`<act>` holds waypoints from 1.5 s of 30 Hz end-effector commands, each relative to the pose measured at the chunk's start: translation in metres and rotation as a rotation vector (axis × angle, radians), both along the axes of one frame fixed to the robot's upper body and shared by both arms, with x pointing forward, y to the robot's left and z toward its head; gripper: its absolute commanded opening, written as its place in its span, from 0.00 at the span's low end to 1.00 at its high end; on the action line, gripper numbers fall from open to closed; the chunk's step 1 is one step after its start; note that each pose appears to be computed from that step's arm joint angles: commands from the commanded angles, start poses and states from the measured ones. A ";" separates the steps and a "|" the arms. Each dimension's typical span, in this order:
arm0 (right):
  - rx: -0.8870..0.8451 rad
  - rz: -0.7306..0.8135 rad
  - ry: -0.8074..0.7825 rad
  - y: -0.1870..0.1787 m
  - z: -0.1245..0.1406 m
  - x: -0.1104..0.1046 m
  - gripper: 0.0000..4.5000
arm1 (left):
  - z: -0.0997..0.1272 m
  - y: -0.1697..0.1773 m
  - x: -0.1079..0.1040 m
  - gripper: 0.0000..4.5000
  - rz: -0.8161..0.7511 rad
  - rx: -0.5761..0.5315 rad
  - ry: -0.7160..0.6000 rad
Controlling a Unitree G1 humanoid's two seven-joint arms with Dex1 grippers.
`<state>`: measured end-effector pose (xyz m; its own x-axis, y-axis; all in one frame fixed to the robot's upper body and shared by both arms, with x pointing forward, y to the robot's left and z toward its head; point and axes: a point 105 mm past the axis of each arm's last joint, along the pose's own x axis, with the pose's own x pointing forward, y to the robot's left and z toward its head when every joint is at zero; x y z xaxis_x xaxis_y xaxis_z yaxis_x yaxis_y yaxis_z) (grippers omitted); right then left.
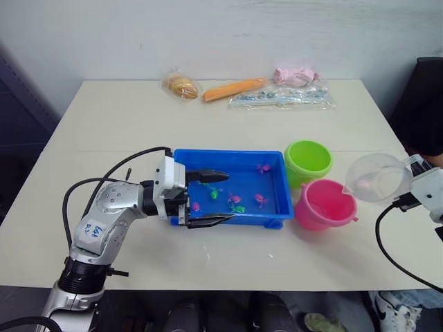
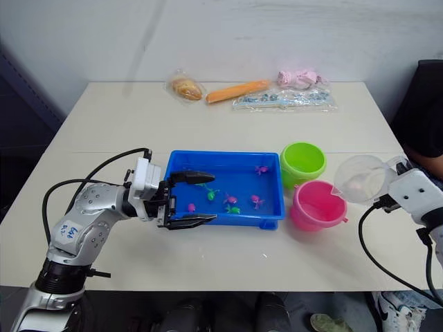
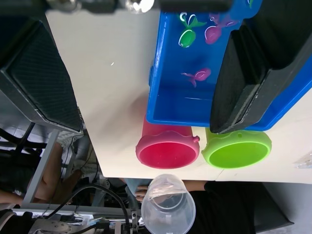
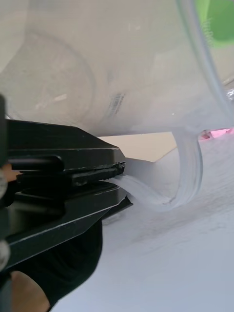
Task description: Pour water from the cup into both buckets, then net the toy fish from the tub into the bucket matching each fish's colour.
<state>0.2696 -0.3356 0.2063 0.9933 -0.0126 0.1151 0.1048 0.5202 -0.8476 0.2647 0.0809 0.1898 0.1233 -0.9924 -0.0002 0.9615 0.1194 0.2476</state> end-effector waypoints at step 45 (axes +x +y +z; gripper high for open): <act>-0.456 0.087 -0.192 0.024 0.029 0.004 0.02 | 0.005 -0.004 0.004 1.00 0.014 -0.027 -0.061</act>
<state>0.2764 -0.3130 0.2167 0.9662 0.1479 0.2110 0.1901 0.1436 -0.9712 0.2705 0.0795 0.1874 0.1515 -0.9882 0.0202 0.9524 0.1514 0.2647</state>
